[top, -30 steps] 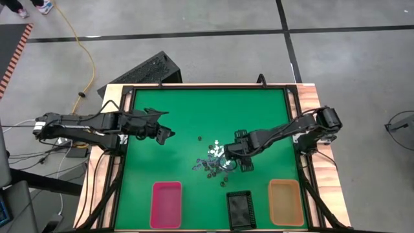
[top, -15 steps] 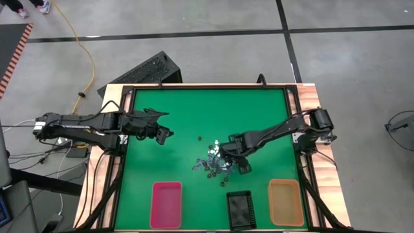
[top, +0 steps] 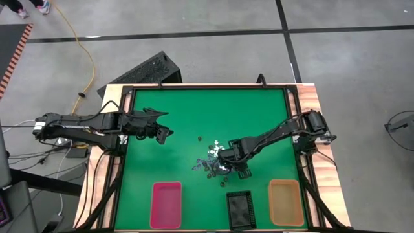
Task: Sort Halloween decoration
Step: Put the white skeleton toy in the right orange organizing bin
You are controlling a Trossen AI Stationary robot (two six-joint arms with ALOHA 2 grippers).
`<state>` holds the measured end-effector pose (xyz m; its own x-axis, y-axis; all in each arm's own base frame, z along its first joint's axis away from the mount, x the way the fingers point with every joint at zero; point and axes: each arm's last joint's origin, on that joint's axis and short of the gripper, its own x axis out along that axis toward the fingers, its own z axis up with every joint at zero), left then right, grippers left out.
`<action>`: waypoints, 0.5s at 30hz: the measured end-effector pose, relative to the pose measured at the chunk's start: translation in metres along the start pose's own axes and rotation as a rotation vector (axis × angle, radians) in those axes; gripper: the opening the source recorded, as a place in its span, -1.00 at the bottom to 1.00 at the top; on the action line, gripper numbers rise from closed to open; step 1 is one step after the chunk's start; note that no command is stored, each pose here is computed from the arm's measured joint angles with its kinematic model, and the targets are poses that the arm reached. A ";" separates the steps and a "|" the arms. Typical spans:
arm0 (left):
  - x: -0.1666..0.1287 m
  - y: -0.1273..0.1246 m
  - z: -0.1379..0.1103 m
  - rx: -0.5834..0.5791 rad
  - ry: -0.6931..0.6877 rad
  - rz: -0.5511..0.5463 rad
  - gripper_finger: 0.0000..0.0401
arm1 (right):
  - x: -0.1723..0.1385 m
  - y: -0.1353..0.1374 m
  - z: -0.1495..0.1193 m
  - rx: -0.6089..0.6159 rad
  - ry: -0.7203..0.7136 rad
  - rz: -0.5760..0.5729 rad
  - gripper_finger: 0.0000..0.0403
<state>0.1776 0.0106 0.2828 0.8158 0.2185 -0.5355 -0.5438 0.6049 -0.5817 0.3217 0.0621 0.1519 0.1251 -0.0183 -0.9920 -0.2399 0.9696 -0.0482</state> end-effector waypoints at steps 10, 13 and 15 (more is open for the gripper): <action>0.000 0.000 0.000 0.001 -0.001 0.001 -0.09 | -0.020 -0.006 -0.007 0.053 -0.025 -0.019 -0.82; 0.000 0.000 0.000 0.001 -0.001 0.001 -0.09 | -0.040 -0.006 -0.018 0.114 -0.008 -0.018 -0.82; 0.000 0.000 0.000 -0.002 -0.001 0.001 -0.09 | -0.056 -0.003 -0.027 0.177 0.000 -0.013 -0.83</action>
<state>0.1776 0.0107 0.2828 0.8155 0.2197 -0.5355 -0.5449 0.6033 -0.5823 0.2895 0.0535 0.2043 0.1273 -0.0310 -0.9914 -0.0651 0.9971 -0.0396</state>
